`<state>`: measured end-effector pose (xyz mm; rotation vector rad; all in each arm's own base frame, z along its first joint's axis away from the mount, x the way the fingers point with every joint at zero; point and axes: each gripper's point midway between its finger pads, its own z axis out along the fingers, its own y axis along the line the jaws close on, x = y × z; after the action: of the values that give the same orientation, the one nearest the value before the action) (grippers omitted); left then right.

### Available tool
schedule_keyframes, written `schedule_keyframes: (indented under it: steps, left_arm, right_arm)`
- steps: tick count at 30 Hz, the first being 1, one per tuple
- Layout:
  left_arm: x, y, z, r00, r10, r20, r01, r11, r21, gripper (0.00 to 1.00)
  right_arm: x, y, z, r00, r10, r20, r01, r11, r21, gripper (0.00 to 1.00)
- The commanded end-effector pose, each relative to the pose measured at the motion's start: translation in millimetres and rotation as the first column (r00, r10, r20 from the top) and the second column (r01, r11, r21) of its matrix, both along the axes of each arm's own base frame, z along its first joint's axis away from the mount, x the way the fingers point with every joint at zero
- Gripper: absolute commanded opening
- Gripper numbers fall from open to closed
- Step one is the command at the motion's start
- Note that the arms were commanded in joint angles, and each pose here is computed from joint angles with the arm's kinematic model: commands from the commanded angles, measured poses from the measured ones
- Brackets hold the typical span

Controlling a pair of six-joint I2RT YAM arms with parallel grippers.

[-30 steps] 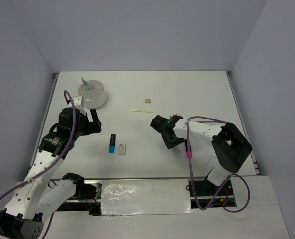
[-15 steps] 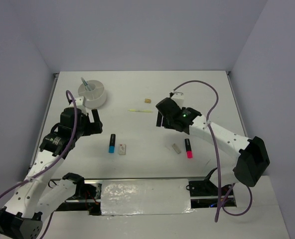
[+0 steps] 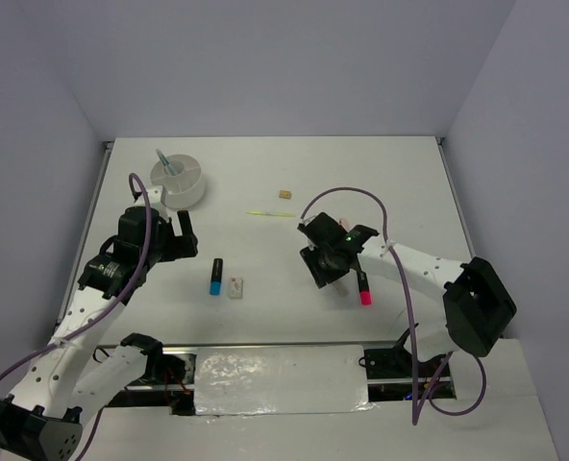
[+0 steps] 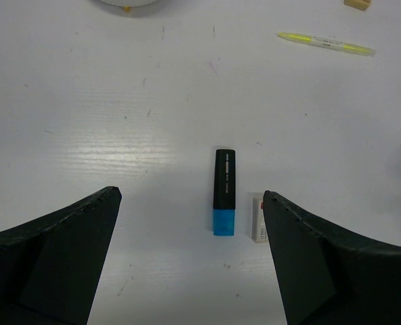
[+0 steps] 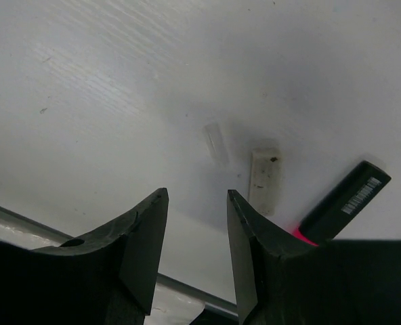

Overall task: Sort the stationery into containers
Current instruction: Pick up the pen cap at the corner of the board.

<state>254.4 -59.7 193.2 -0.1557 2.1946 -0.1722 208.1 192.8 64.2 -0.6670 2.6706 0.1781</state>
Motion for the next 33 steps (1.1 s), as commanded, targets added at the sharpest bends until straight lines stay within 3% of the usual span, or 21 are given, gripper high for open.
schedule_keyframes:
  steps: [1, 11, 28, 33]
  left_arm:
    - [6.9, -3.7, 16.8, 0.999, -0.014, 0.051, 0.014, 1.000, -0.010, 0.99]
    - [7.0, -5.3, 16.3, 0.998, -0.023, 0.050, 0.023, 1.000, -0.012, 0.99]
    - [6.2, -10.8, 16.9, 0.997, -0.055, 0.055, 0.057, 0.998, -0.025, 0.99]
    - [6.3, -12.5, 17.4, 0.996, -0.063, 0.056, 0.064, 0.998, -0.027, 0.99]
  right_arm:
    - [3.0, 14.2, -2.9, 0.996, 0.087, 0.001, -0.087, 0.995, 0.039, 0.48]
    - [7.2, 13.9, -29.4, 0.995, 0.071, -0.070, -0.072, 0.997, -0.023, 0.47]
    - [22.5, 9.3, -36.8, 0.996, 0.070, -0.063, -0.072, 0.997, -0.018, 0.47]
    - [16.5, 16.0, -46.9, 0.988, 0.106, -0.114, -0.106, 0.994, 0.006, 0.47]
